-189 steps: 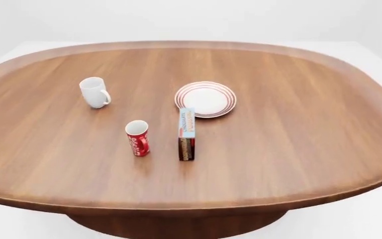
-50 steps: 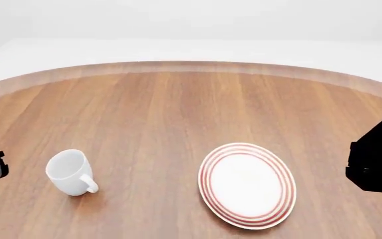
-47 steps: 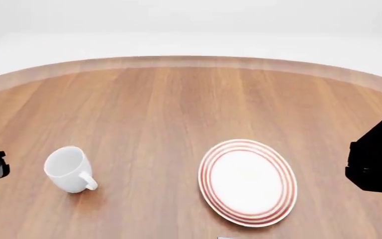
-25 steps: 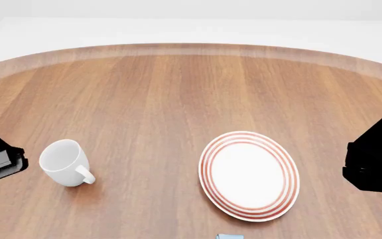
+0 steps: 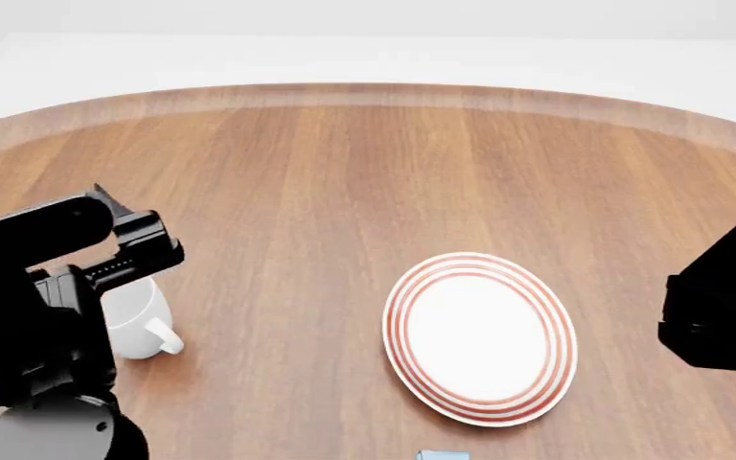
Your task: Pick up the white mug and put it on the plate, and put the chocolate pudding to the right of the plate.
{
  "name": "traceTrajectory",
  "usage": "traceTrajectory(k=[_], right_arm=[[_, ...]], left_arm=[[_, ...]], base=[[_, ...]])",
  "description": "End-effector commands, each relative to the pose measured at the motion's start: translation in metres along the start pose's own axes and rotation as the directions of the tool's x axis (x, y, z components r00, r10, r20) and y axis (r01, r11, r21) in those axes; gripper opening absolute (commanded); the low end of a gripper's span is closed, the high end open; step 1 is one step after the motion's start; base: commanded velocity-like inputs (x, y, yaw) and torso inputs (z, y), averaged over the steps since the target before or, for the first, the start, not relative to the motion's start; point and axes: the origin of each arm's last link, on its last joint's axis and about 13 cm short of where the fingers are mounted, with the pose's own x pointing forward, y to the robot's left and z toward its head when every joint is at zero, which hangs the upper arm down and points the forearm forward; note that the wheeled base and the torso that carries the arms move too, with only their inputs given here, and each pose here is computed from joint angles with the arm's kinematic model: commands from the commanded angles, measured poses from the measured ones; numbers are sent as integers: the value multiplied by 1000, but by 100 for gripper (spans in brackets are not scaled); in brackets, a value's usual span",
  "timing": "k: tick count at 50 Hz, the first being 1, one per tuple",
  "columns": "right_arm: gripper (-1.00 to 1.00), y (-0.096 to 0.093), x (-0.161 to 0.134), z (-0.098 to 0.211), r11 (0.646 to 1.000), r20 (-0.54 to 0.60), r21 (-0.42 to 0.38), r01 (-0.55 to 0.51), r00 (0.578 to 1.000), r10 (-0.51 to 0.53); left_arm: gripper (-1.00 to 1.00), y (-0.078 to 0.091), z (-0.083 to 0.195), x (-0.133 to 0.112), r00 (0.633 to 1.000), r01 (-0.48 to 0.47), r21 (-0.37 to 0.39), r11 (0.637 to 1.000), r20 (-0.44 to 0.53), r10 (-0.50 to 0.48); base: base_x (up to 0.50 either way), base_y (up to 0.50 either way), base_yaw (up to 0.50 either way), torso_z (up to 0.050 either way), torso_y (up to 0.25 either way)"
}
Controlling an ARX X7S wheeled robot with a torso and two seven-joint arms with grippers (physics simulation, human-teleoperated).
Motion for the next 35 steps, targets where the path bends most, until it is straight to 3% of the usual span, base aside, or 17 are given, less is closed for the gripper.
traceTrajectory(k=[1, 9, 14, 25, 35], right_arm=[[100, -2, 0, 0, 1000, 13, -20, 1, 1000, 0], [100, -2, 0, 0, 1000, 12, -16, -3, 1000, 3], [100, -1, -1, 0, 1000, 11, -14, -3, 1000, 4], [100, 0, -1, 2, 1000, 11, -4, -14, 1000, 14], [100, 1, -1, 1, 1000, 9, 4, -15, 1000, 15]], left_arm=[[100, -31, 9, 7, 994, 75, 81, 994, -88, -68], [100, -50, 16, 23, 972, 95, 92, 991, -225, -73], [100, -59, 14, 29, 966, 100, 105, 989, -248, -71], [100, -79, 8, 58, 913, -106, 39, 994, -392, 113], [100, -96, -1, 63, 881, -181, 33, 983, -439, 177]], base=[[0, 0, 0, 0, 0], [0, 0, 0, 0, 0], [0, 0, 0, 0, 0], [0, 0, 0, 0, 0], [0, 0, 0, 0, 0]])
